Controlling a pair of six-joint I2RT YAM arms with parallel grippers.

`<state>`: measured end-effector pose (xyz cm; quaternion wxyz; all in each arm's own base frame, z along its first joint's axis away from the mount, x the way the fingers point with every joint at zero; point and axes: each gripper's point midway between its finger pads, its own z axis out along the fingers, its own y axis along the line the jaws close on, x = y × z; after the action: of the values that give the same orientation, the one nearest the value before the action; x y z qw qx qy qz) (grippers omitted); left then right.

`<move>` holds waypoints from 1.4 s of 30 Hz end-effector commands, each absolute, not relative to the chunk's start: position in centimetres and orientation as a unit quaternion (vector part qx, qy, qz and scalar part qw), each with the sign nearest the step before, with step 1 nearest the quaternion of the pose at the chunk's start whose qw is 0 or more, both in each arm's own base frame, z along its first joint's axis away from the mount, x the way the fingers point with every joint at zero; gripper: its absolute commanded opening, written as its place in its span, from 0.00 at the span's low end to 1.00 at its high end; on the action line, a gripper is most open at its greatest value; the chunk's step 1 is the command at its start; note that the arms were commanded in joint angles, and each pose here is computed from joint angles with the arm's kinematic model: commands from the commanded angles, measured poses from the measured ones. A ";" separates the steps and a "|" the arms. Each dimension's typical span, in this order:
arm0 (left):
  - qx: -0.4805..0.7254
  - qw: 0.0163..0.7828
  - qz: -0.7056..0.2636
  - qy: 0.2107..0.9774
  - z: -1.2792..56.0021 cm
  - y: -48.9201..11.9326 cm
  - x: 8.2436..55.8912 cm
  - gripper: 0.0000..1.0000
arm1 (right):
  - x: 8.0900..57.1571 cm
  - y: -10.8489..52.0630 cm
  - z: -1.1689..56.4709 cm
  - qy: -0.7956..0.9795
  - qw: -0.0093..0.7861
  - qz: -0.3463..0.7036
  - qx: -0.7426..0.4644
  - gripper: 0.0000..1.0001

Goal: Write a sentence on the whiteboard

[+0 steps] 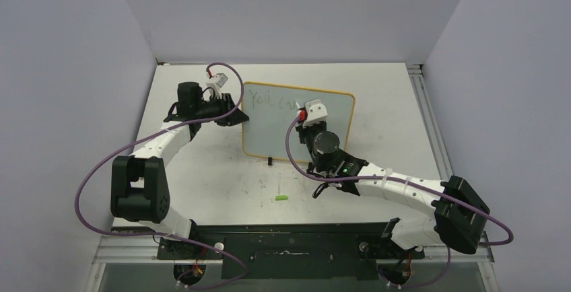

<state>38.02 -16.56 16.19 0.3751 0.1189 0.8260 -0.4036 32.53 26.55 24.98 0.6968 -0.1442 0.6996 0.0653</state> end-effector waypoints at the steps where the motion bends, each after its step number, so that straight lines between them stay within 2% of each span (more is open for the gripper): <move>1: 0.142 0.388 -0.411 0.812 18.0 -17.3 38.3 0.30 | 33.0 25.2 27.9 0.681 0.722 0.064 -0.102 0.05; 42: 0.143 0.388 -0.412 0.812 18.1 -17.4 38.2 0.30 | 32.0 24.2 23.8 0.717 0.686 0.061 -0.106 0.05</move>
<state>37.89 -16.59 16.02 0.3725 0.1206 0.8277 -0.4020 32.25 24.93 23.82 0.6876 -0.1185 0.7138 0.0601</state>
